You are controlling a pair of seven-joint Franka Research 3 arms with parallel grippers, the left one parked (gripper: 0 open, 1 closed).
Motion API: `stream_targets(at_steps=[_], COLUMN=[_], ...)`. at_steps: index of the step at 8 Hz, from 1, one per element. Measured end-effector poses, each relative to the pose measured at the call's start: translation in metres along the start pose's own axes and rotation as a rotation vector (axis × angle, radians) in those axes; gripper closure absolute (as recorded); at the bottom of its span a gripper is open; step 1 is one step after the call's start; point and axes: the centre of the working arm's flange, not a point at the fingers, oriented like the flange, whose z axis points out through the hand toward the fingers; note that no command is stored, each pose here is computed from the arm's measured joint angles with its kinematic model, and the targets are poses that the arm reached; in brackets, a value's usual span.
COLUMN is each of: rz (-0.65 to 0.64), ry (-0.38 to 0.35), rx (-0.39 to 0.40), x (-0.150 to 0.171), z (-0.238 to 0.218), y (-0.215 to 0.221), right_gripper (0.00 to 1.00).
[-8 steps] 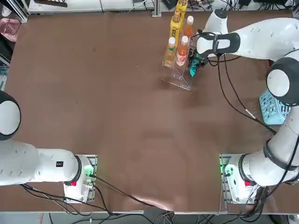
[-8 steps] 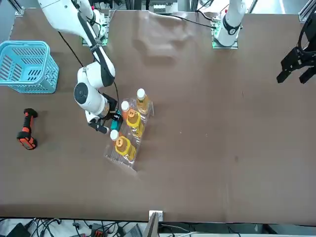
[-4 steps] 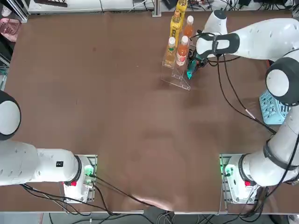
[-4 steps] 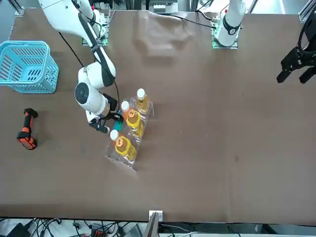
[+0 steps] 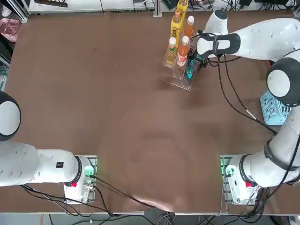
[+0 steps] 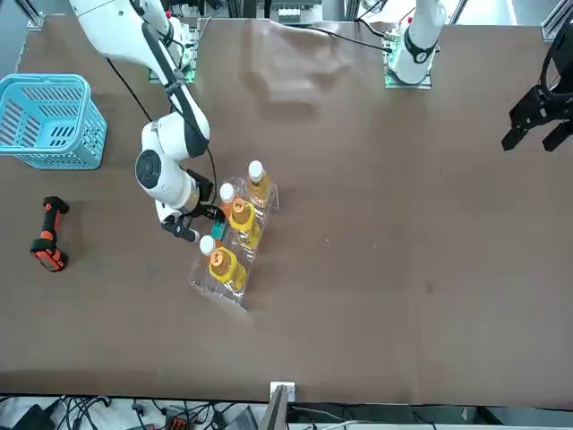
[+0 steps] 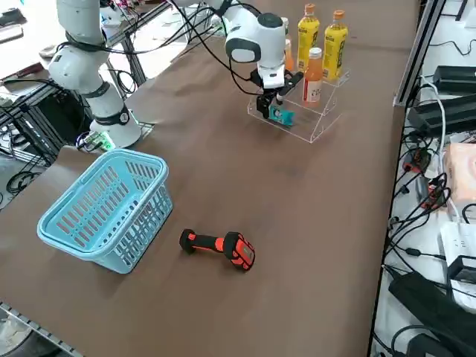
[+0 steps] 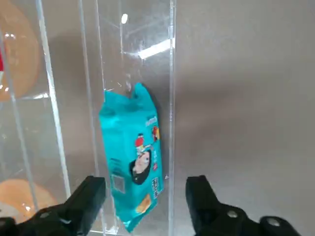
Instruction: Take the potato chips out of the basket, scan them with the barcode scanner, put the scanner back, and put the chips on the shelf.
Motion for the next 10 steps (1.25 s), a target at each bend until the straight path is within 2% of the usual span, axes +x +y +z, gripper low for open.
stream_targets(at_steps=[2,4,7,10], rz=[-0.050,-0.098,-0.155,-0.249], ry=[-0.001,-0.028,-0.063,-0.056], rx=[-0.004,-0.013,-0.009,-0.004], x=[0.011,0.035,0.065,0.075], z=[-0.008,-0.033,-0.081,-0.145], y=[0.015,0.057,0.133,0.169], right_gripper=[0.00,0.00,0.00,0.00])
